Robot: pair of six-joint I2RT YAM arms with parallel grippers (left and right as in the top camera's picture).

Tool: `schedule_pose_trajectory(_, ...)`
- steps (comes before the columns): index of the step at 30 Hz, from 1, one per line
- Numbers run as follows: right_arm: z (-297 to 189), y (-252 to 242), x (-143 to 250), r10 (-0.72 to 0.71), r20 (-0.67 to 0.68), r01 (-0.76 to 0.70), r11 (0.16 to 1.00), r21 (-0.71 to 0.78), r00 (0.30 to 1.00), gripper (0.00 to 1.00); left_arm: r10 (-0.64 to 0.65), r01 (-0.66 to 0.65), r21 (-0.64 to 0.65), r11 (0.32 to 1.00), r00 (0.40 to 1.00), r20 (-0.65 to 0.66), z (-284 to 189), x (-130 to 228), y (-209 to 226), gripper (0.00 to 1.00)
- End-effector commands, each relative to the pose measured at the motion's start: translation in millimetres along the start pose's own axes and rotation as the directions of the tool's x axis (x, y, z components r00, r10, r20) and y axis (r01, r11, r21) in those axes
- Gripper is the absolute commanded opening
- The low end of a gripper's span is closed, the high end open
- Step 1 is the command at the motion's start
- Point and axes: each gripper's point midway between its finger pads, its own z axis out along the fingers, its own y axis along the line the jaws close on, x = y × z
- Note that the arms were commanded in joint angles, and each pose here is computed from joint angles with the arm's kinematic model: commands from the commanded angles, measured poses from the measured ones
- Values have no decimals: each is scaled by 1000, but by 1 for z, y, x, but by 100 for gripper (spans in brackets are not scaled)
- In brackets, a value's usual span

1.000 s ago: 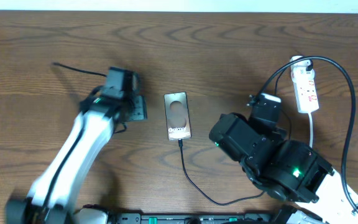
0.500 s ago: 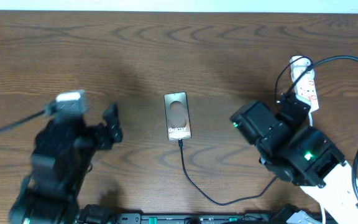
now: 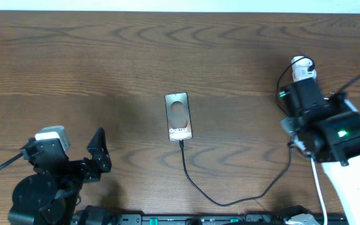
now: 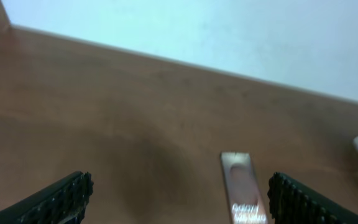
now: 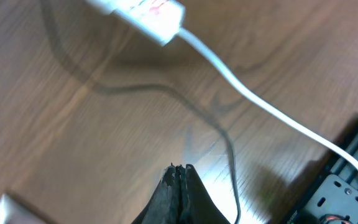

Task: Plug charger to phone and switch on socket
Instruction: 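Retract the left arm and move the right gripper to the power strip, then press the power strip's orange switch down with the right gripper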

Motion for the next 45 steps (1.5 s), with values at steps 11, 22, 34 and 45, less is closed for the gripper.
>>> schedule_pose_trajectory(11, 17, -23, -24, 122, -118, -120, 993, 18, 985, 1, 12, -14, -31, 999, 998, -63, -3, 15, 7, 92)
schedule_pose_trajectory(22, 38, -33, -31, 260, -148, -246, 963, 109, 954, 1, 18, -23, -41, 999, 994, -107, -4, 26, 10, 93)
schedule_pose_trajectory(34, 113, -13, -56, 356, -325, -327, 934, 141, 876, 1, 19, -24, -43, 999, 993, -113, -4, 27, 11, 93)
schedule_pose_trajectory(45, 153, 26, -102, 383, -354, -361, 923, 129, 853, 1, 19, -24, -43, 999, 993, -113, -4, 27, 11, 93)
